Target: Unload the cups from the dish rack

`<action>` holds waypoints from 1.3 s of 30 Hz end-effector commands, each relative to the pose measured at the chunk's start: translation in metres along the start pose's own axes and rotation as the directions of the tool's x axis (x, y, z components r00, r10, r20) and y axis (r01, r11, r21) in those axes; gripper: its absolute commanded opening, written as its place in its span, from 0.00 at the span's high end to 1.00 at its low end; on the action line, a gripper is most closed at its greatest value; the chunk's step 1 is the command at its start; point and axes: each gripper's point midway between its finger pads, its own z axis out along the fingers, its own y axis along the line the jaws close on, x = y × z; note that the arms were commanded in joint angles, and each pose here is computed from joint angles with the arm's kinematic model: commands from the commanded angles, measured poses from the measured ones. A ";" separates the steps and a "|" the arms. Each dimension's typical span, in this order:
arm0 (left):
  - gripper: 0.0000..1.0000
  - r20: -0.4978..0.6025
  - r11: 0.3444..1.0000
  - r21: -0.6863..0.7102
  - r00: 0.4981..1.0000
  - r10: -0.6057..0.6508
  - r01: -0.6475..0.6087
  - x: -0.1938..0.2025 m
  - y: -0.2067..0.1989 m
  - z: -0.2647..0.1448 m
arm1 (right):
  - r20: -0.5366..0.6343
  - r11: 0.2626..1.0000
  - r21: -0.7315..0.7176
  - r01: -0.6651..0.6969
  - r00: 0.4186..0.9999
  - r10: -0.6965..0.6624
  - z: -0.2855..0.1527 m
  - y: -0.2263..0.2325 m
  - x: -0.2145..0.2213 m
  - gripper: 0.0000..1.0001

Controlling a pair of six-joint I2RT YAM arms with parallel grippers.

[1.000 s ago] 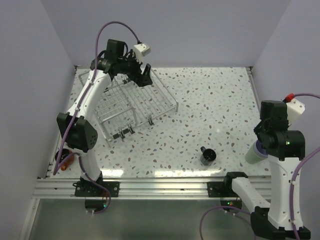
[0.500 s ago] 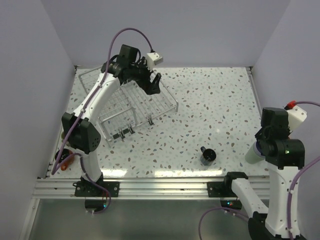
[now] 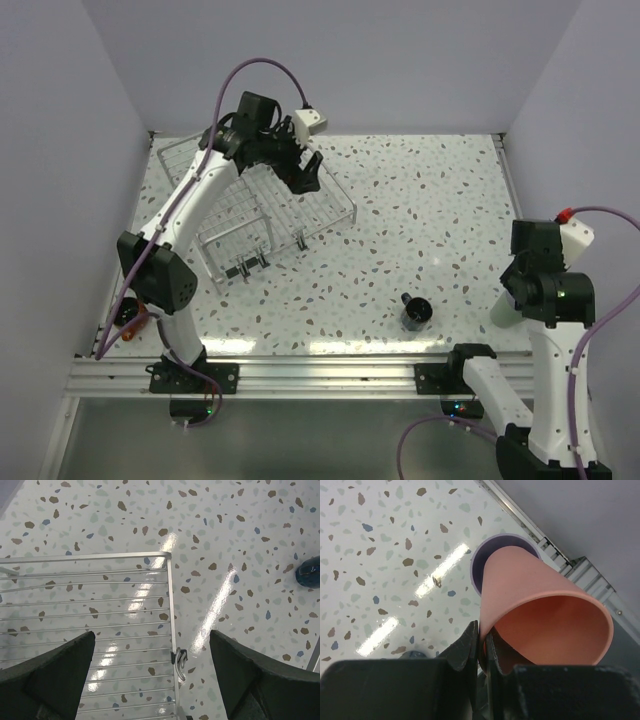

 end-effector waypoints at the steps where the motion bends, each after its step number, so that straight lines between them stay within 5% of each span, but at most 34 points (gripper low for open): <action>1: 0.00 0.036 0.999 -0.012 0.998 0.051 -0.051 -0.011 -0.006 -0.018 | -0.175 0.985 0.115 0.126 0.979 -0.104 -0.008 -0.035 0.041 1.00; 7: 0.00 0.050 0.997 -0.026 0.996 0.075 -0.074 -0.011 -0.006 -0.021 | -0.202 0.984 0.121 0.133 0.974 -0.106 -0.005 -0.032 0.045 1.00; 8: 0.00 0.050 0.996 -0.026 0.995 0.081 -0.080 -0.010 -0.006 -0.021 | -0.205 0.983 0.126 0.137 0.973 -0.109 -0.004 -0.032 0.044 0.97; 9: 0.00 0.050 0.996 -0.026 0.995 0.084 -0.083 -0.010 -0.006 -0.022 | -0.203 0.982 0.131 0.136 0.973 -0.107 -0.004 -0.032 0.044 0.80; 18: 0.00 0.048 0.993 -0.039 0.993 0.109 -0.107 -0.010 -0.004 -0.023 | -0.226 0.978 0.138 0.157 0.966 -0.123 -0.001 -0.030 0.045 0.55; 28: 0.00 0.041 0.994 -0.042 0.993 0.107 -0.106 -0.006 -0.002 -0.020 | -0.224 0.978 0.119 0.172 0.964 -0.143 -0.003 -0.027 0.039 0.53; 39: 0.00 0.041 0.965 -0.247 0.995 0.096 -0.083 -0.020 0.026 -0.045 | -0.086 0.943 -0.283 0.173 0.975 -0.204 -0.018 0.060 -0.021 0.04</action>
